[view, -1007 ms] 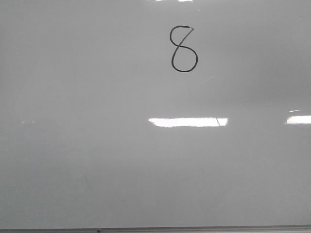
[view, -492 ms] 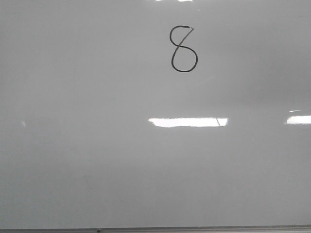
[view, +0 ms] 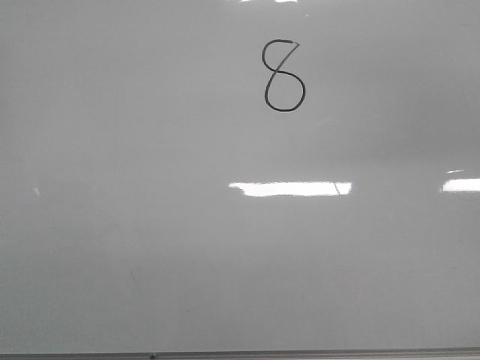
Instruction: Write number 8 on whiteboard
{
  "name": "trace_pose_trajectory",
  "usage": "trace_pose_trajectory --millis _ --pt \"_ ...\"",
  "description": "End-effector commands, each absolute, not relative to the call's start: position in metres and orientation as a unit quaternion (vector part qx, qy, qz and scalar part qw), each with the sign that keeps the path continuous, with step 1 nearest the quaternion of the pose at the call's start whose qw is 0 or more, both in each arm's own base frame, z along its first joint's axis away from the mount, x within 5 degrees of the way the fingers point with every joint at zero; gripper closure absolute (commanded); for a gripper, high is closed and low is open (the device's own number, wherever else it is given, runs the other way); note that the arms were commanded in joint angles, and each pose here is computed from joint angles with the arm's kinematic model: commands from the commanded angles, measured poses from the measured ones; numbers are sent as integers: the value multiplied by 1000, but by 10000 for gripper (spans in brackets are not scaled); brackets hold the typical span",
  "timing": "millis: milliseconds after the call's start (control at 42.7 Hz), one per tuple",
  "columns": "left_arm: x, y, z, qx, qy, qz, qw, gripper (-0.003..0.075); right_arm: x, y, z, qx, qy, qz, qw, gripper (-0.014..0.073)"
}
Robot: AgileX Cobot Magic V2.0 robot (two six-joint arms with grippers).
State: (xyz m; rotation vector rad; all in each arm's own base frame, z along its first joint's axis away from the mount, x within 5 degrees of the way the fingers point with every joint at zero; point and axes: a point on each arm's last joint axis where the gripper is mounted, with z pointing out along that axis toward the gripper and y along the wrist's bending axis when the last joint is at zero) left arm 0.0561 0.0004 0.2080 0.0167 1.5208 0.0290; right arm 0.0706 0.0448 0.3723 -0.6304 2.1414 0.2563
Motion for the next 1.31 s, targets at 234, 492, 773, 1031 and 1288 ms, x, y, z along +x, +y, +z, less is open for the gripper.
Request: trace_pose_trajectory --millis 234,492,773,1031,1288 --pt "55 1 212 2 656 11 755 741 79 36 367 -195 856 78 472 664" --pt "55 1 212 2 656 11 754 741 58 18 329 -156 759 64 629 659" --pt "55 1 212 2 656 11 754 741 47 0 258 -44 659 -48 750 664" --pt "55 1 212 2 656 11 754 741 54 -2 211 -12 651 -38 758 664" --pt "55 1 212 2 656 11 754 741 55 -2 210 9 661 -9 750 664"
